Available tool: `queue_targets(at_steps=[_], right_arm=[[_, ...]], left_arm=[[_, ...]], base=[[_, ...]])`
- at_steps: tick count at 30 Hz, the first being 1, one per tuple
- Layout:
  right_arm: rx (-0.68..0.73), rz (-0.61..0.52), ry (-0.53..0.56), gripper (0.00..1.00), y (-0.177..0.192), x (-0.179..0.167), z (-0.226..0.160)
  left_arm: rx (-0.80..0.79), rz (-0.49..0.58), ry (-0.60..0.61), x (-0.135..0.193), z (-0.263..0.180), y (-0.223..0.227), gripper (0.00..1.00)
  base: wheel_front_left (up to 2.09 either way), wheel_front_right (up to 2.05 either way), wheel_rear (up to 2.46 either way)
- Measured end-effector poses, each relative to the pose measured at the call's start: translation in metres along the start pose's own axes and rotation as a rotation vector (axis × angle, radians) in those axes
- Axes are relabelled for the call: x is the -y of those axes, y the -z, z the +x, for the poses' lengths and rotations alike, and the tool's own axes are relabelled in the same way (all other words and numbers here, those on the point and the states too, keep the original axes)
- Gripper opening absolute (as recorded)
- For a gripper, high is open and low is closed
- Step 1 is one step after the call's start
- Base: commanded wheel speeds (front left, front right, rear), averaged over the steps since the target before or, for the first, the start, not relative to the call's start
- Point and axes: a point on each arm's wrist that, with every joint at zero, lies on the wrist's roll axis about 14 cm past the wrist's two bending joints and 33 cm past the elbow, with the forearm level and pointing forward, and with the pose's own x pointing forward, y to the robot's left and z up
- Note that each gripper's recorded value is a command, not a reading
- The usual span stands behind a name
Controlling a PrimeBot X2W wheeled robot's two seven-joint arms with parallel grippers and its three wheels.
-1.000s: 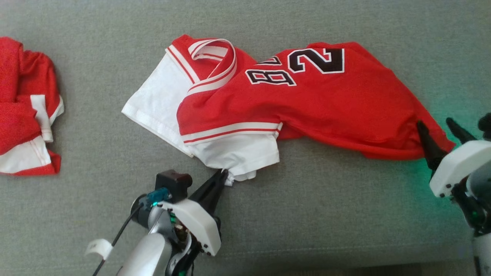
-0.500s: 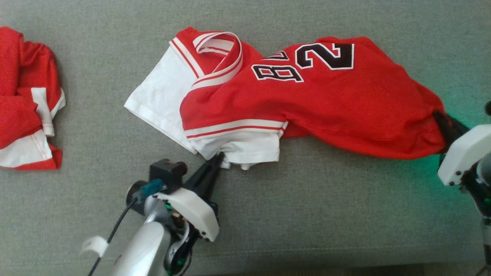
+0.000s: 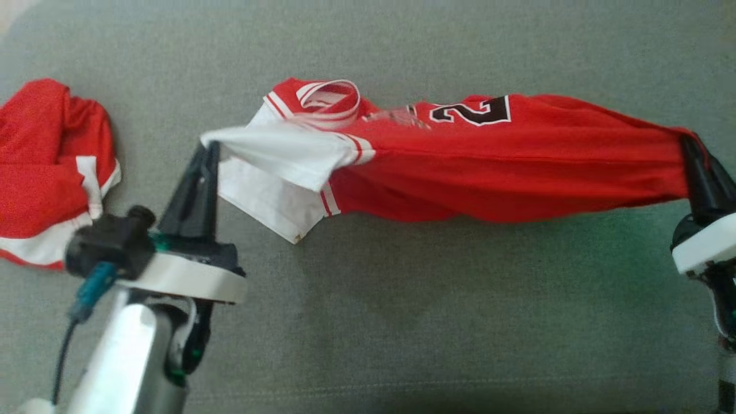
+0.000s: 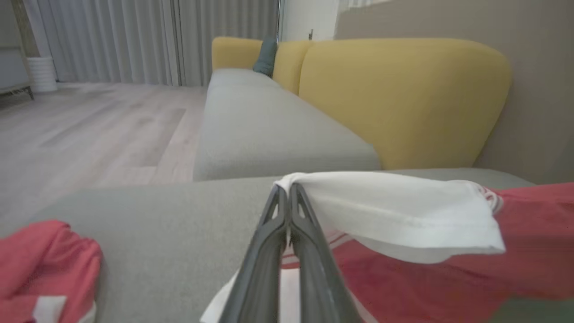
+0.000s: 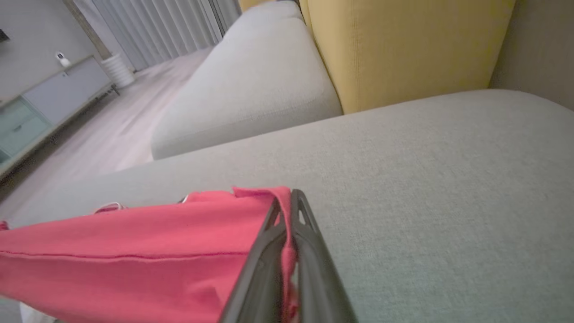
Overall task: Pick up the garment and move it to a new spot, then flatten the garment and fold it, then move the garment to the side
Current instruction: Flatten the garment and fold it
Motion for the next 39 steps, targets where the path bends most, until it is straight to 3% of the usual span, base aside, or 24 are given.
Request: queue_targets(at_steps=[5, 9, 15, 21, 26, 32, 39], right_arm=[[0.121, 0.095, -0.082, 0.00, -0.038, -0.021, -0.011], [0.284, 0.160, -0.159, 0.00, -0.095, -0.038, -0.020], [0.517, 0.154, -0.259, 0.00, -0.190, -0.064, -0.047], [0.670, 0.122, -0.329, 0.00, -0.261, -0.086, -0.082], [0.657, 0.126, -0.320, 0.00, -0.266, -0.086, -0.077], [0.590, 0.135, -0.298, 0.00, -0.255, -0.084, -0.051], [0.548, 0.115, -0.274, 0.00, -0.255, -0.095, 0.001]], left_arm=[[0.156, 0.076, 0.014, -0.004, 0.000, -0.058, 0.00], [0.308, 0.165, 0.055, 0.002, 0.012, -0.123, 0.00], [0.548, 0.285, 0.149, 0.028, 0.021, -0.234, 0.00], [0.647, 0.337, 0.191, 0.047, 0.025, -0.306, 0.00], [0.639, 0.315, 0.206, 0.050, 0.037, -0.320, 0.00], [0.545, 0.286, 0.216, 0.046, 0.065, -0.296, 0.00], [0.443, 0.248, 0.164, 0.020, 0.119, -0.257, 0.00]], base=[[0.00, 0.00, 0.00], [0.00, 0.00, 0.00], [0.00, 0.00, 0.00], [0.00, 0.00, 0.00], [0.00, 0.00, 0.00], [0.00, 0.00, 0.00], [0.00, 0.00, 0.00]])
